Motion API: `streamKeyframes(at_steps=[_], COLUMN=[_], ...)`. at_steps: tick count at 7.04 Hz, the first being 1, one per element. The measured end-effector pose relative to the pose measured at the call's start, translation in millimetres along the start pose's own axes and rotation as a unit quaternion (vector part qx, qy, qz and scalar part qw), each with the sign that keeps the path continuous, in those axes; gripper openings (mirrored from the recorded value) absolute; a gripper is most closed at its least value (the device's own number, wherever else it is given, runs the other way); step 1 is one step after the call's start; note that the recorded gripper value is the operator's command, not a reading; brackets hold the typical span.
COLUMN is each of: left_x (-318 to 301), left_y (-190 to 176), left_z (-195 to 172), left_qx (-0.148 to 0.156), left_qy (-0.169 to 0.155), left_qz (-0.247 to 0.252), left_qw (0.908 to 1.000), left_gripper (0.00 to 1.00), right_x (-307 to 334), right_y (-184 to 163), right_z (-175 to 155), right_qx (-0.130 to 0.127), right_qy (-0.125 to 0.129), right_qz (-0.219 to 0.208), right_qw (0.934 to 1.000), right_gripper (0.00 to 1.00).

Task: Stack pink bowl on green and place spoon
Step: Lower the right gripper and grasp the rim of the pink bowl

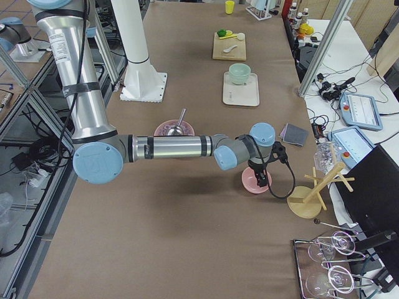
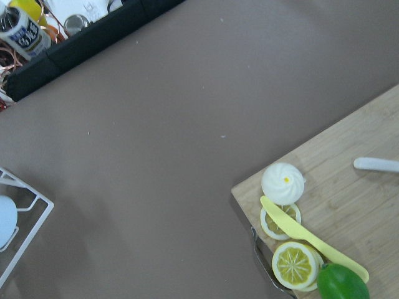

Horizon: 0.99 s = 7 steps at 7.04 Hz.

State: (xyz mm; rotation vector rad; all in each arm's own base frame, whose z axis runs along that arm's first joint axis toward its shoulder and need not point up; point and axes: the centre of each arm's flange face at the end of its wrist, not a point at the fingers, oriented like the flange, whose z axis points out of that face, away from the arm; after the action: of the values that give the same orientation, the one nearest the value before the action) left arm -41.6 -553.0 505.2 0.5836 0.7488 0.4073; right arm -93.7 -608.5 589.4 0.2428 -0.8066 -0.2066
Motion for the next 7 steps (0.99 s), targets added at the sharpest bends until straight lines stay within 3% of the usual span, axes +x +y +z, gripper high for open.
streamKeyframes(at_steps=[2, 5, 7], left_x=[0, 1, 2], left_y=[1, 1, 1], left_z=[0, 0, -1], left_qx=[0.000, 0.001, 0.002], left_qy=[0.000, 0.000, 0.000], left_qz=[0.000, 0.001, 0.002], left_qw=[1.0000, 1.0000, 1.0000], left_gripper=[0.98, 0.98, 0.98], right_x=[0, 24, 31], right_y=[1, 19, 27], right_z=[36, 55, 58], right_qx=[0.011, 0.017, 0.017], right_qy=[-0.002, 0.027, 0.038], right_qz=[0.037, 0.076, 0.083], right_qw=[0.9993, 0.9966, 0.9957], right_gripper=[0.75, 0.71, 0.60])
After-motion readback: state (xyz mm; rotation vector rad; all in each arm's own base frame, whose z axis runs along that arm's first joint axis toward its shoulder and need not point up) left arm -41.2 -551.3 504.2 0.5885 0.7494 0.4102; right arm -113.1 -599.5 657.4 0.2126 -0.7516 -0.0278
